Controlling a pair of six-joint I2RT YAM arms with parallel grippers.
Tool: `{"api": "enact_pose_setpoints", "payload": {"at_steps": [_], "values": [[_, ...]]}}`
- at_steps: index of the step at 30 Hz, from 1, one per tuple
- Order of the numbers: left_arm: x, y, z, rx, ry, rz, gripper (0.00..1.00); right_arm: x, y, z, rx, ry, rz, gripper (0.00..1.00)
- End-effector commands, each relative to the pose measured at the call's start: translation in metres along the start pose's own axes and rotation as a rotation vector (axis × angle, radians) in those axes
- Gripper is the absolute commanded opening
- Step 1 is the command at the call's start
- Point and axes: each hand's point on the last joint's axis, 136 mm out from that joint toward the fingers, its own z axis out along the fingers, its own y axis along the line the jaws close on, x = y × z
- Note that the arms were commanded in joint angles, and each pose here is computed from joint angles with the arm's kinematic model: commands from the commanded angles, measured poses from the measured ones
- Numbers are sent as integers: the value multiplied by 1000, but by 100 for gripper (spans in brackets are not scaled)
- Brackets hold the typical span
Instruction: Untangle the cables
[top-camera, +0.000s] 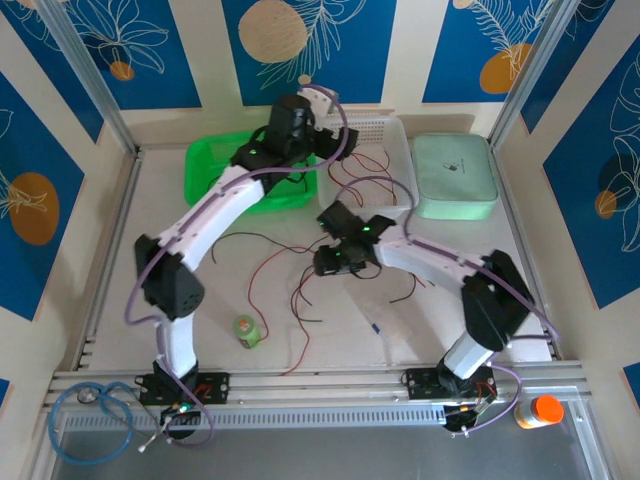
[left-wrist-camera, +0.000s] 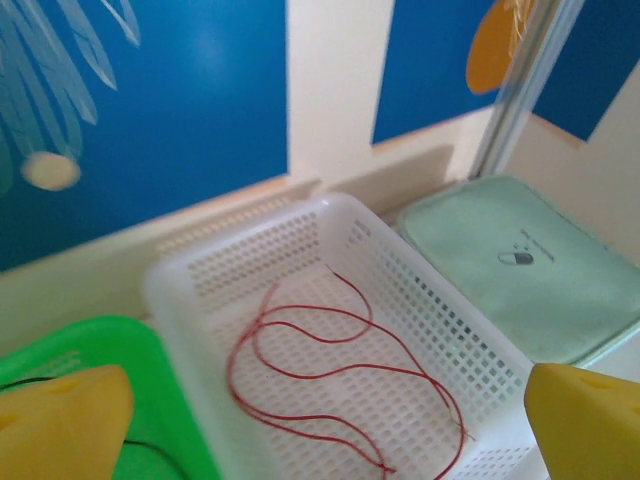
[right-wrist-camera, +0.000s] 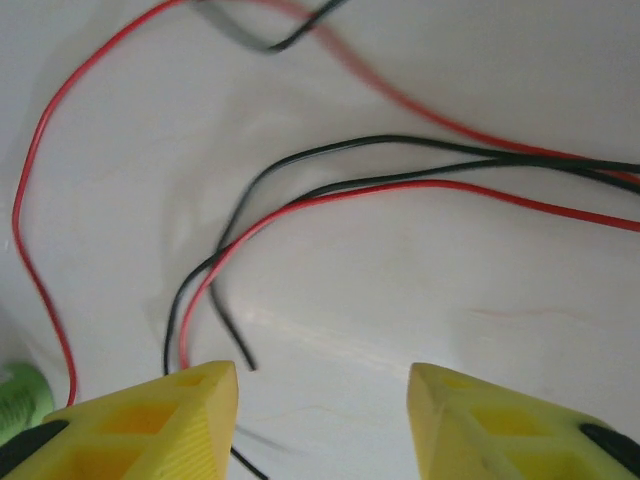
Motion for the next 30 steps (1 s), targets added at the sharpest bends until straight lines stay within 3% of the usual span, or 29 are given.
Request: {"api": "enact_pose_setpoints", "payload": {"at_steps": [1, 7, 15, 20, 30], "values": [[22, 32, -31, -157, 94, 48, 100, 20, 30, 16, -39, 125, -161, 50], [56, 74, -93, -329, 200, -21, 100, 35, 59, 50, -79, 249, -108, 50], [77, 94, -159, -366, 194, -118, 100, 47, 69, 68, -74, 333, 12, 43], [88, 97, -171, -375, 206, -129, 100, 52, 75, 74, -68, 366, 33, 39], [102, 94, -162, -336, 245, -138, 100, 50, 60, 85, 11, 384, 91, 33]]}}
